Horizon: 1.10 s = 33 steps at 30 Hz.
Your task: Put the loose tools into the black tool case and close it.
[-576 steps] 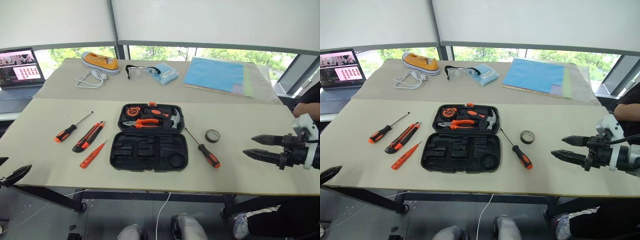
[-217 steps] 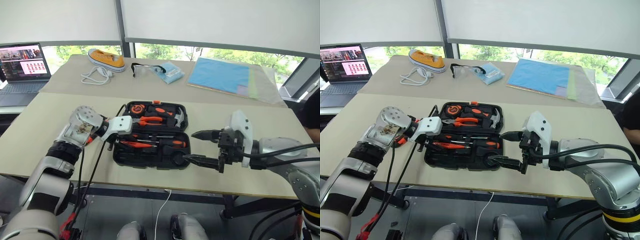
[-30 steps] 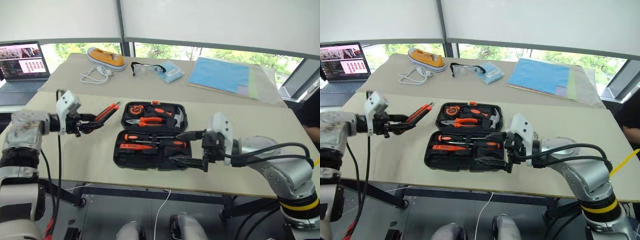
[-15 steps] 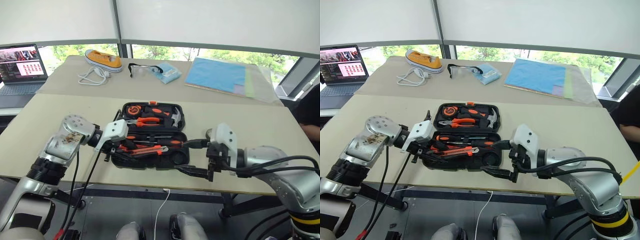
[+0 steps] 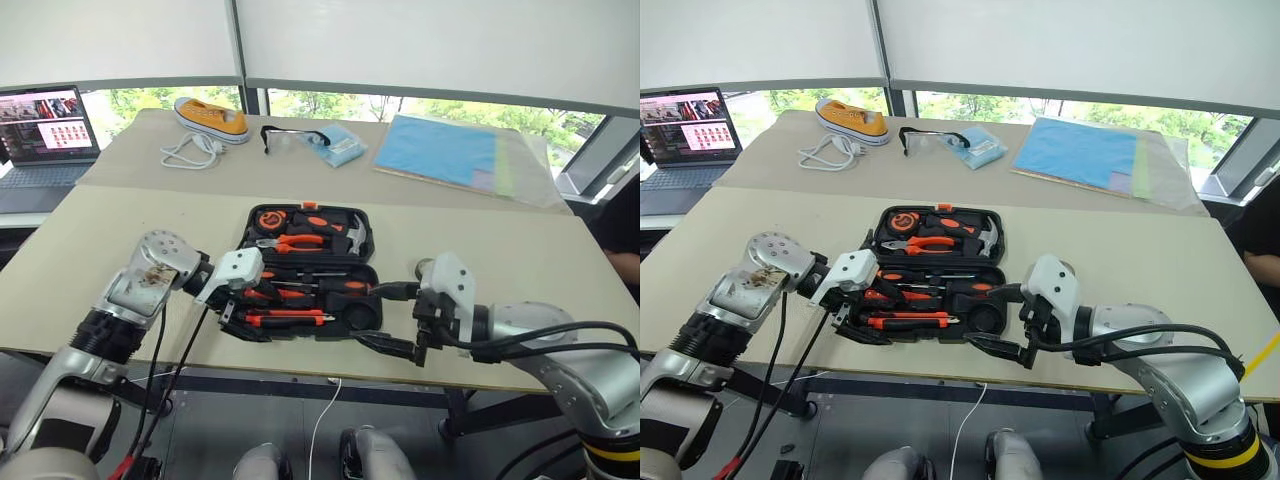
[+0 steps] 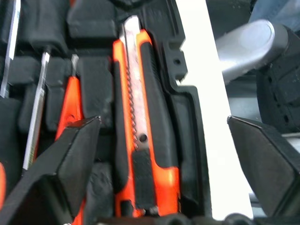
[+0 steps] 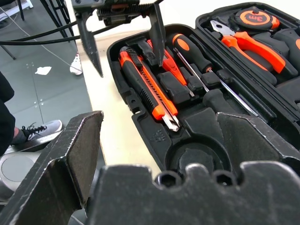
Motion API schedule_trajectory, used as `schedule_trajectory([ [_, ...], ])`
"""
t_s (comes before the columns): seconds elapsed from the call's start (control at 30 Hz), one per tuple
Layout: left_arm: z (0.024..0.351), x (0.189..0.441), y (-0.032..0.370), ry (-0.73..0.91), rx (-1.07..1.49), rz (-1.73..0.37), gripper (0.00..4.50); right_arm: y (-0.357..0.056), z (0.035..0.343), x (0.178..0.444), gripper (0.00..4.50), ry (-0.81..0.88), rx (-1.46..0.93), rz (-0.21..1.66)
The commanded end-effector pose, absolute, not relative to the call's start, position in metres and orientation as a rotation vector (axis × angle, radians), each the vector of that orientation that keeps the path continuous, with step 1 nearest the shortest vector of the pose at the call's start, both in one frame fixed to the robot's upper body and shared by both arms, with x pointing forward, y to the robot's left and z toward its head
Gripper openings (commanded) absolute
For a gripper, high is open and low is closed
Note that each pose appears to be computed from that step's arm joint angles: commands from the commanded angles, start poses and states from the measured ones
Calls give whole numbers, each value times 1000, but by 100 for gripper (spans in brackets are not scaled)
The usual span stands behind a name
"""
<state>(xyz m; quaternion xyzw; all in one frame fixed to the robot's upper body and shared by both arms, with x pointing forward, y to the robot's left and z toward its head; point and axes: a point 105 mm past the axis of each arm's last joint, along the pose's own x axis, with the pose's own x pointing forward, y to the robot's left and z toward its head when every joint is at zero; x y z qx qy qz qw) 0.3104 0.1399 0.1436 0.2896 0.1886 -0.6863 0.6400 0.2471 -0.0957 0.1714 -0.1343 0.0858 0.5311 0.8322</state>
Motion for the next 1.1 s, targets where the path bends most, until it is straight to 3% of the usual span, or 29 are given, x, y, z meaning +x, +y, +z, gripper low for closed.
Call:
schedule_trajectory([
  [0.03, 162, 314, 139, 346, 657, -1551, 376, -95, 183, 245, 450, 119, -312, 1125],
  [0.37, 144, 313, 133, 353, 711, -1572, 11, -96, 185, 245, 450, 120, -322, 1132],
  [0.83, 106, 316, 134, 425, 895, -1543, 4, -96, 187, 248, 450, 113, -304, 1104],
  [1.03, 135, 325, 132, 369, 769, -1502, 4, -107, 183, 255, 450, 136, -310, 1046],
  [1.1, 157, 323, 131, 333, 630, -1511, 53, -118, 180, 259, 450, 163, -309, 1005],
])
